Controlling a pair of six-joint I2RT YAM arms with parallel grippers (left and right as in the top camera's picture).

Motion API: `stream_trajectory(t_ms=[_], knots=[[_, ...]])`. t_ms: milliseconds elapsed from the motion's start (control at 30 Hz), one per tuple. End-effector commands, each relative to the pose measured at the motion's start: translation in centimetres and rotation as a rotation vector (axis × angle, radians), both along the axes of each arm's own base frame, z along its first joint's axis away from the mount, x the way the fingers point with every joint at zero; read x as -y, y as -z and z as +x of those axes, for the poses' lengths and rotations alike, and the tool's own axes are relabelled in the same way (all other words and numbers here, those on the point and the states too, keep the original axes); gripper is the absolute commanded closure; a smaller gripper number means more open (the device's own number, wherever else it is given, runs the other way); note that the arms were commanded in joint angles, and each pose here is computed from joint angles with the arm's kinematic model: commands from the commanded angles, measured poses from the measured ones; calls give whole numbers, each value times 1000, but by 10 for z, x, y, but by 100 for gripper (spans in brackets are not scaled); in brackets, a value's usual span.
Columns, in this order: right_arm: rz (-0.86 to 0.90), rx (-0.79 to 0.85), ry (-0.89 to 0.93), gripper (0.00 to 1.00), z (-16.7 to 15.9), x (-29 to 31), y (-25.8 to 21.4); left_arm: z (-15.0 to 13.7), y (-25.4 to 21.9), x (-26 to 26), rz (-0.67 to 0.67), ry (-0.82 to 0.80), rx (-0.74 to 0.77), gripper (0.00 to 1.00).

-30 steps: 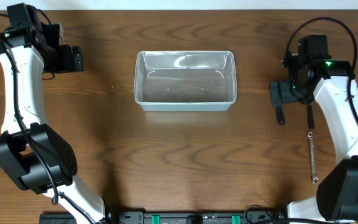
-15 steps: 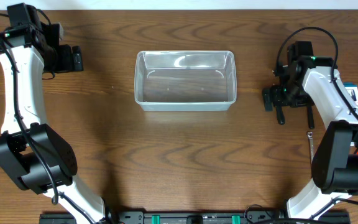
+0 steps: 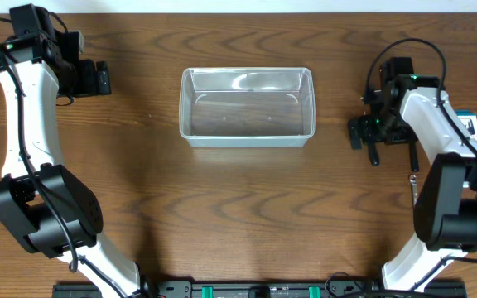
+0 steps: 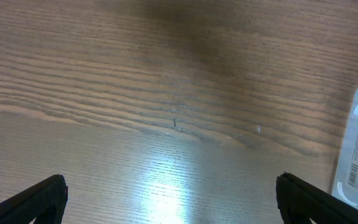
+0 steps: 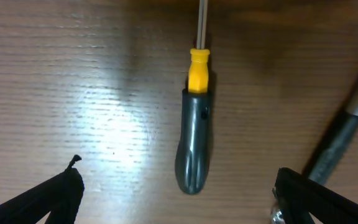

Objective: Pack container

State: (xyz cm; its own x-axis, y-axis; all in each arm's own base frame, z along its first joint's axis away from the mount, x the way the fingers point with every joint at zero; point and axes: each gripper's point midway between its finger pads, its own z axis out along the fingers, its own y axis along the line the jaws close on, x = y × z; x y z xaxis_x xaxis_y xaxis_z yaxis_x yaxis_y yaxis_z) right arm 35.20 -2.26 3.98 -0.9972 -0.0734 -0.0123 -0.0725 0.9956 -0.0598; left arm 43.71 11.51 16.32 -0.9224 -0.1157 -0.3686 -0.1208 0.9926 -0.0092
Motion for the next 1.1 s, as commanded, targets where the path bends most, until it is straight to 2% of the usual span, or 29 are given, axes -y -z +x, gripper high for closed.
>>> stream_trajectory(t_ms=[0, 333, 667, 1067], knots=[[11, 1, 15, 1, 2, -3, 4, -3, 6, -2, 9, 2, -21, 2], [11, 25, 42, 1, 11, -3, 11, -3, 6, -2, 9, 2, -21, 2], [16, -24, 64, 1, 7, -3, 28, -3, 6, -2, 9, 2, -21, 2], [16, 18, 65, 1, 17, -3, 28, -3, 6, -2, 9, 2, -21, 2]])
